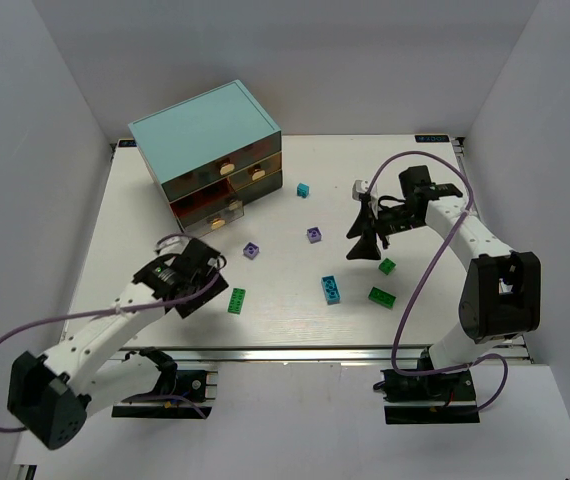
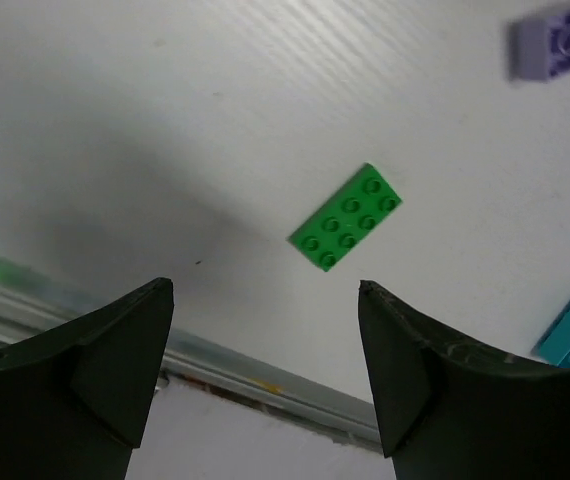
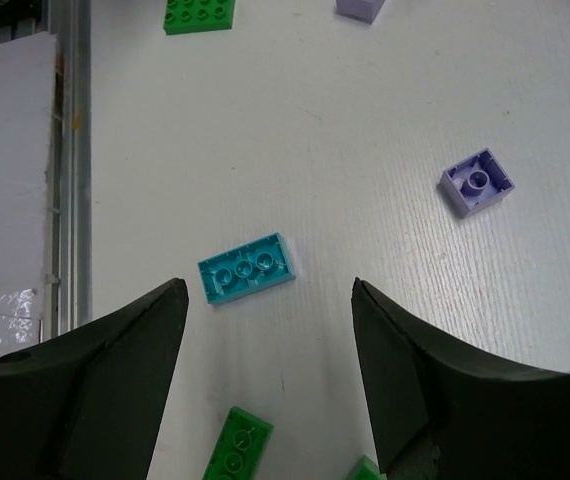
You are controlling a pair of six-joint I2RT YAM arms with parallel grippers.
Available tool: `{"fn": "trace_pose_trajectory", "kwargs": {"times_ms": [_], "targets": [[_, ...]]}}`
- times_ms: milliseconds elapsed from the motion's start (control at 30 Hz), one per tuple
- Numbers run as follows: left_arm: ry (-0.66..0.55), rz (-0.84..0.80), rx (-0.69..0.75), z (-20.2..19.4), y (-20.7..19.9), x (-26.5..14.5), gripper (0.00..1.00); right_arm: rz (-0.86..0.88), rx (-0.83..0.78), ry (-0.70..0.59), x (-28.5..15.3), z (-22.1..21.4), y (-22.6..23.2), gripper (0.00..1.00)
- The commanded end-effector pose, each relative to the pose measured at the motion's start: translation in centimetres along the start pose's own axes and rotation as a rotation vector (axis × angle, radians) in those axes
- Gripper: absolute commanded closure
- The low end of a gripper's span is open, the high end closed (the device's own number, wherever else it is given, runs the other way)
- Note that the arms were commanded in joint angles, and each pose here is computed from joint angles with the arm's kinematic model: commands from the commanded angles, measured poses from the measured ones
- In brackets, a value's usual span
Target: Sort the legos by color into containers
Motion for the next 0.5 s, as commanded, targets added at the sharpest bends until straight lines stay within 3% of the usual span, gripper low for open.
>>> {"fn": "trace_pose_trajectory", "kwargs": {"times_ms": [0,33,67,467], "targets": [[-0.074,0.122,-0.347,0.2,2.7,-1.1,0.16,-0.041,-0.014,0.019,-0.1,0.5,-0.1,0.28],[-0.101,0.127,-0.413,0.4,2.9,-1.1,0.15,-0.042,-0.003,0.021,-0.1,0.4,-0.1,0.28],[-0.115,0.138,-0.423,0.5,3.2,-1.3,0.02,-0.041,-0.002,0.02,0.0,0.4,-0.2,0.28],[-0.377,0.348,-0.615,4.0,3.6,1.6,0.02,-0.065,0.021,0.051,0.3,-0.6,-1.7,0.28]]}}
Point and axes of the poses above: each gripper's point midway between its finger pads, its own x axis out along the fingers, its own y axis along the line the jaws close on, z = x × y, the point moved 10 cm from there along -x, back along the fingers, and after that the axes turned 13 degrees about -x, right-handed, at the moved point
